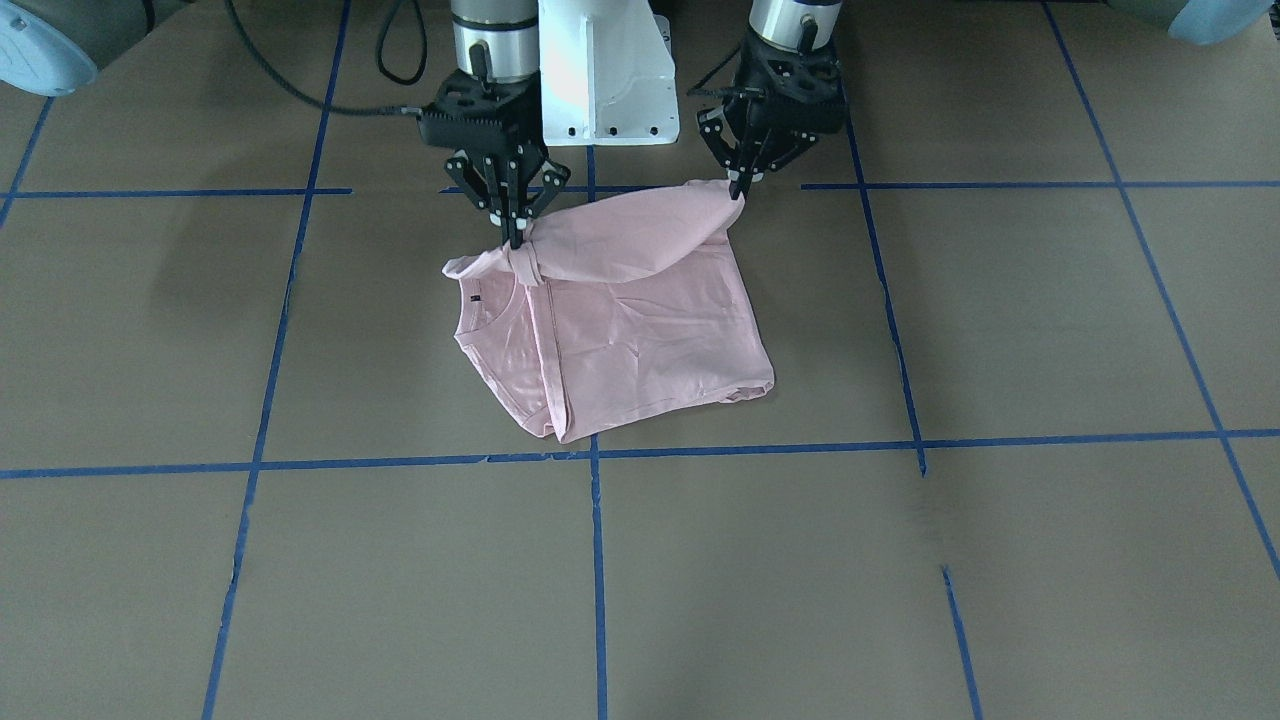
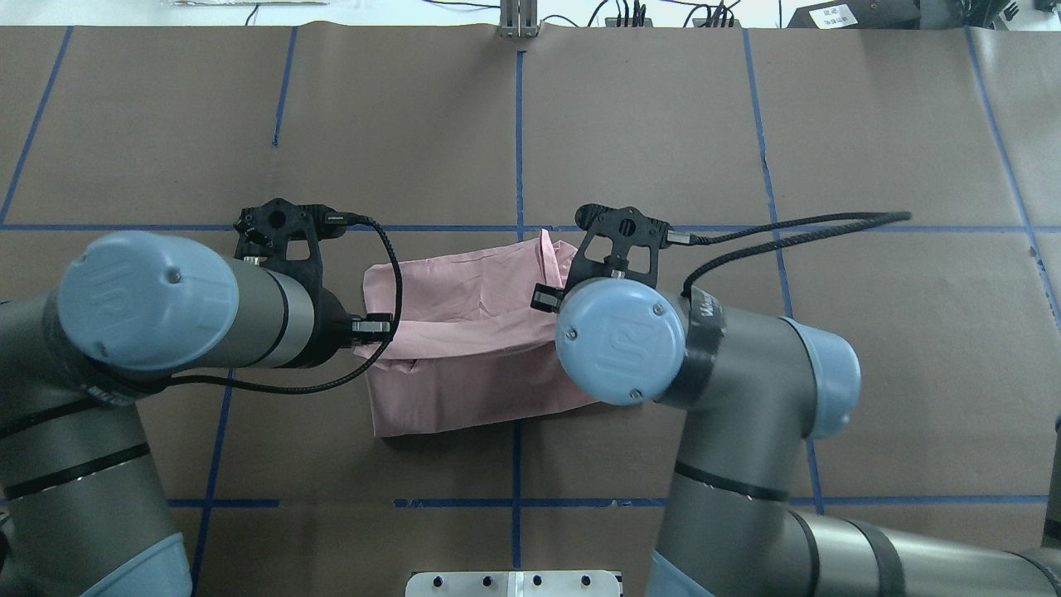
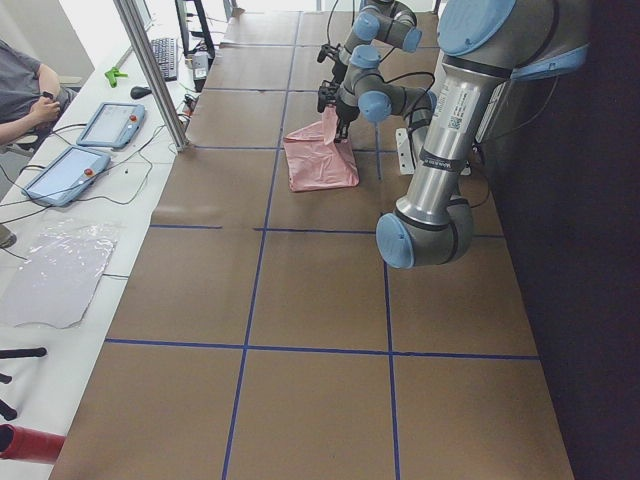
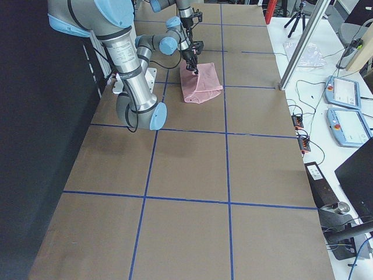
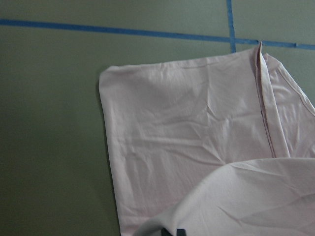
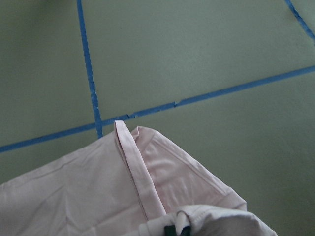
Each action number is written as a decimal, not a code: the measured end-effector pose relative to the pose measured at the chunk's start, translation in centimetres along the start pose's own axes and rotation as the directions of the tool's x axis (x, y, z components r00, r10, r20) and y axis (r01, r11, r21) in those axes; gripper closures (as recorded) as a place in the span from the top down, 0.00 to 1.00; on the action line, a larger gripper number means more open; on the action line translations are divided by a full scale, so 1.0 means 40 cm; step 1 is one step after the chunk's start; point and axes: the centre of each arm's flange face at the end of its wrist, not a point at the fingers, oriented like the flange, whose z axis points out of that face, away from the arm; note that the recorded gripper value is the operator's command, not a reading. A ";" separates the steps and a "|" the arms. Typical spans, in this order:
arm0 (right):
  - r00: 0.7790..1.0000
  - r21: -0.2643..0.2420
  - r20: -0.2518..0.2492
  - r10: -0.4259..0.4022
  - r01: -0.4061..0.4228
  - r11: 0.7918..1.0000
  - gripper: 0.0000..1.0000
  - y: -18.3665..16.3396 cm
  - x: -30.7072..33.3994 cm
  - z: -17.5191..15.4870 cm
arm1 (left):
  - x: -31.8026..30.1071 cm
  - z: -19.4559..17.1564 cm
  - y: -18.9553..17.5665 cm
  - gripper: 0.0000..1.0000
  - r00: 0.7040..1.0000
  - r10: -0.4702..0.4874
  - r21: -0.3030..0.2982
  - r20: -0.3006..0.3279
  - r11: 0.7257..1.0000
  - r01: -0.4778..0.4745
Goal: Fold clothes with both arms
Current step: 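Lift the near edge with both grippers and fold it away from the robot, then open both grippers and raise both arms away from the folded shirt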
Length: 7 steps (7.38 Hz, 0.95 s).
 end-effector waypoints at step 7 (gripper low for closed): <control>0.991 -0.029 -0.060 -0.123 0.121 0.992 1.00 -0.375 -0.162 0.313 | -0.174 0.221 -0.330 1.00 0.987 0.145 0.085 0.069 0.985 -0.150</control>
